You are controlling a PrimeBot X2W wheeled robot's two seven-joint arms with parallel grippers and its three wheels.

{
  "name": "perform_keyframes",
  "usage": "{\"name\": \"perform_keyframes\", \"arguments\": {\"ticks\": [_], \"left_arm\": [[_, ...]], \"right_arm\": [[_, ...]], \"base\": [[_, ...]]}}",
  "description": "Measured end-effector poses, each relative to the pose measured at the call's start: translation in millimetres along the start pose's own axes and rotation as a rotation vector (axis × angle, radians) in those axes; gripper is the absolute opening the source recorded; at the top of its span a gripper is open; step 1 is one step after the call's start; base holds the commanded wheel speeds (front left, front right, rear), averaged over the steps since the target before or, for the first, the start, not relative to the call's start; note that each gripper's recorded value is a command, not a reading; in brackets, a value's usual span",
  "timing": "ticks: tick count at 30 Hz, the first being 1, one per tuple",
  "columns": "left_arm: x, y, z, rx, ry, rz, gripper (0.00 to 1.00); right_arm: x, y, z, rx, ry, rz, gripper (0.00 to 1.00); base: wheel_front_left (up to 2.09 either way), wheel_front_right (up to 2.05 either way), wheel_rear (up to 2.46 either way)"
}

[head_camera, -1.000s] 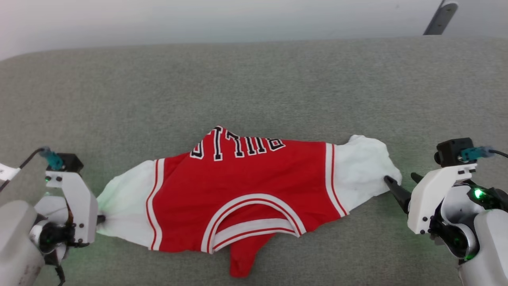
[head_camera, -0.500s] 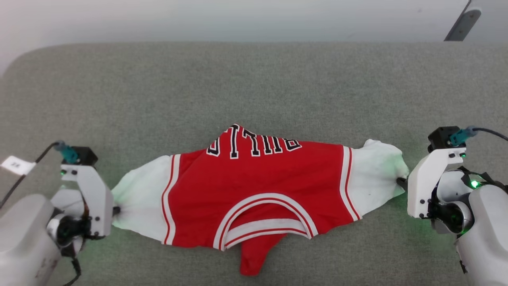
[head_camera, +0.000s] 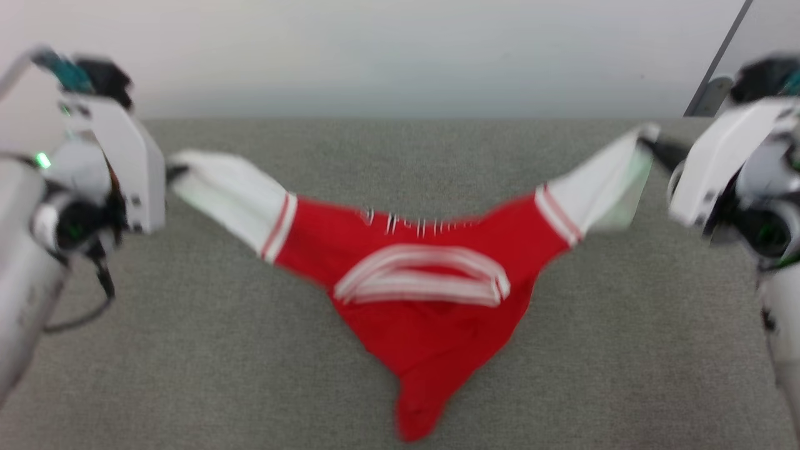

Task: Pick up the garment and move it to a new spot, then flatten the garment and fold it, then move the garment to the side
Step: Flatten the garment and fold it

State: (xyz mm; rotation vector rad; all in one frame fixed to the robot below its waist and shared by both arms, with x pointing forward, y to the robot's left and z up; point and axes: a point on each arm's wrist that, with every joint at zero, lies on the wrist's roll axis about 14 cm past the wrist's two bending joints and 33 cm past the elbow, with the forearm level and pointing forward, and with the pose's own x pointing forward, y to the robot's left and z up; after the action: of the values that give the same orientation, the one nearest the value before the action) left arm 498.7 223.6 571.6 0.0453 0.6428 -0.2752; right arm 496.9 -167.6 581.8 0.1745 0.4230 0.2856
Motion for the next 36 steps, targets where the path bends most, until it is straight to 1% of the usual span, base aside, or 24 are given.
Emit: {"name": "perform_keyframes", "arguments": {"ticks": [4,8,12,15,21,27,29,30,34,36], "left_arm": [[-27,-4,54,0.033,-0.13,0.019,0.0],[-52,-6,100,0.045,-0.247,0.033,0.0],[-67,-9,134,0.056,-0.339,0.041,0.0],[-73,-11,153,0.056,-0.385,0.038,0.0],[-67,-5,182,0.051,-0.459,0.054,0.0],[-40,0,202,0.06,-0.512,0.068,0.0],[-32,0,214,0.057,-0.547,0.066,0.0],[-28,0,221,0.071,-0.567,0.074,0.0],[-18,1,254,0.077,-0.698,0.077,0.0],[-9,1,265,0.087,-0.748,0.075,0.0]], "right_arm": [[-16,14,57,0.007,-0.146,0.036,0.0],[-32,27,103,0.01,-0.267,0.061,0.0],[-41,36,136,0.017,-0.35,0.078,0.0],[-44,40,158,-0.009,-0.407,0.069,0.0],[-30,40,182,-0.029,-0.477,0.05,0.0],[-1,33,199,-0.08,-0.543,0.008,0.0],[9,31,206,-0.105,-0.58,-0.004,0.0],[13,30,211,-0.121,-0.605,-0.009,0.0],[29,20,232,-0.173,-0.735,-0.044,0.0],[39,13,236,-0.212,-0.787,-0.066,0.0]], "base": [[0.0,0.0,0.0],[0.0,0.0,0.0],[0.0,0.0,0.0],[0.0,0.0,0.0],[0.0,0.0,0.0],[0.0,0.0,0.0],[0.0,0.0,0.0],[0.0,0.0,0.0],[0.0,0.0,0.0],[0.0,0.0,0.0]]}}
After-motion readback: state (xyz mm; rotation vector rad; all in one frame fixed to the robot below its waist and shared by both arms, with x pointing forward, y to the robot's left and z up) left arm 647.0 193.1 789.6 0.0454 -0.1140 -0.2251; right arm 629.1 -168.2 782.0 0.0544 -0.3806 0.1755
